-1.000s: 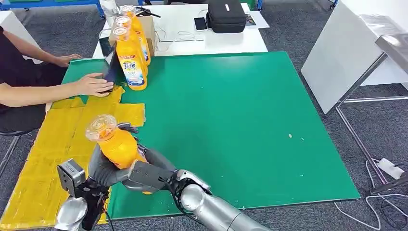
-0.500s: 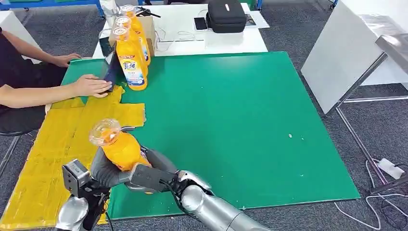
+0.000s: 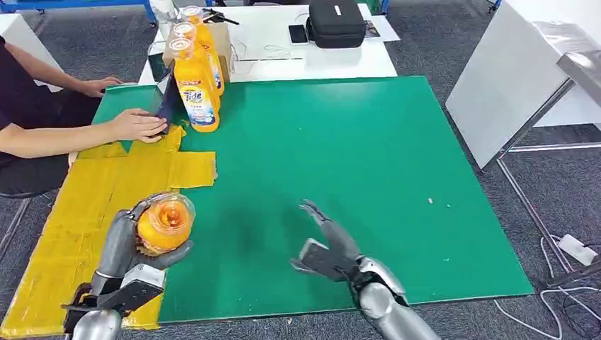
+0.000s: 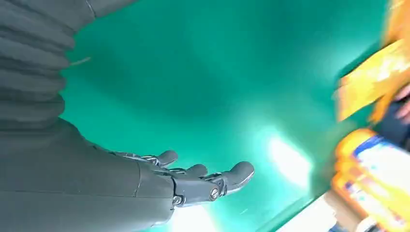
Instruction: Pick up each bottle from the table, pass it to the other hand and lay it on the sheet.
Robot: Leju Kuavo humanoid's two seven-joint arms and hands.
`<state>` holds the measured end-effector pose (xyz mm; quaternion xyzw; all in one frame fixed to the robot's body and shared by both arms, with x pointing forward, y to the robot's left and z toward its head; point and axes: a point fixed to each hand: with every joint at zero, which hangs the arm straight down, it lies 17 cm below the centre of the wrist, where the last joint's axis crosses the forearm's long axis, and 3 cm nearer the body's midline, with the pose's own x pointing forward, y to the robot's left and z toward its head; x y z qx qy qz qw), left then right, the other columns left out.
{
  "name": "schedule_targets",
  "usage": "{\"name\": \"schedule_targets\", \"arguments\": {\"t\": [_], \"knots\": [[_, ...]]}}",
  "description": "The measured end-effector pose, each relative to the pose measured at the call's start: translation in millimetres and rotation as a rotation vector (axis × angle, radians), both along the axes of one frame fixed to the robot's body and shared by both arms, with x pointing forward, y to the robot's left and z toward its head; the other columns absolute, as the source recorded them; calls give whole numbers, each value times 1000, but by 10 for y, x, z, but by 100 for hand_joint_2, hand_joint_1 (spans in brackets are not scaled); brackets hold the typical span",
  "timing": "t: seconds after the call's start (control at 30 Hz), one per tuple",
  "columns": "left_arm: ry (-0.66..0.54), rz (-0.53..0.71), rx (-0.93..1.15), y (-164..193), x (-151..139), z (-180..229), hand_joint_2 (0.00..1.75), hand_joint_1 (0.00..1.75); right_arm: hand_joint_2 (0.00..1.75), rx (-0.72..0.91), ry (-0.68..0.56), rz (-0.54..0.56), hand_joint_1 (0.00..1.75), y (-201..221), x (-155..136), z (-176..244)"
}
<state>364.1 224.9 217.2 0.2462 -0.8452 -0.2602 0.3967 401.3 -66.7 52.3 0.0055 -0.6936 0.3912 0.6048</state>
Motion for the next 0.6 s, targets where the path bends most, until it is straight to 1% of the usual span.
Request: {"name": "schedule_targets", "arguments": {"t": [0.07, 0.13, 0.17, 0.2, 0.27, 0.33, 0.4, 0.43, 0.47, 0.53, 0.6], "knots": [[-11, 12, 17, 14, -4, 11, 175, 175, 0, -9, -20, -29, 0, -200, 57, 58], [-56, 86, 112, 58, 2, 33, 175, 175, 0, -8, -36, -59, 0, -399, 51, 102], [-100, 166, 246, 68, -2, 22, 175, 175, 0, 9, -45, -83, 0, -553, 12, 145], [-130, 232, 336, 102, -3, 13, 175, 175, 0, 23, -59, -103, 0, -701, 5, 216], [-161, 342, 532, 139, 25, -99, 175, 175, 0, 38, -78, -132, 0, -1026, 3, 347], [-157, 398, 667, 143, 65, -266, 175, 175, 0, 49, -119, -148, 0, -1292, 48, 568], [-132, 413, 729, 149, 134, -419, 175, 175, 0, 50, -149, -149, 0, -1416, 66, 721], [-97, 413, 748, 159, 183, -527, 175, 175, 0, 45, -164, -150, 0, -1466, 76, 787], [-59, 408, 766, 164, 246, -632, 175, 162, 0, 45, -174, -147, 0, -1477, 87, 839], [8, 368, 843, 147, 354, -941, 175, 162, 0, 36, -196, -139, 0, -1498, 147, 932], [44, 313, 899, 72, 392, -1221, 175, 162, 0, 28, -220, -134, 0, -1492, 215, 1030]]}}
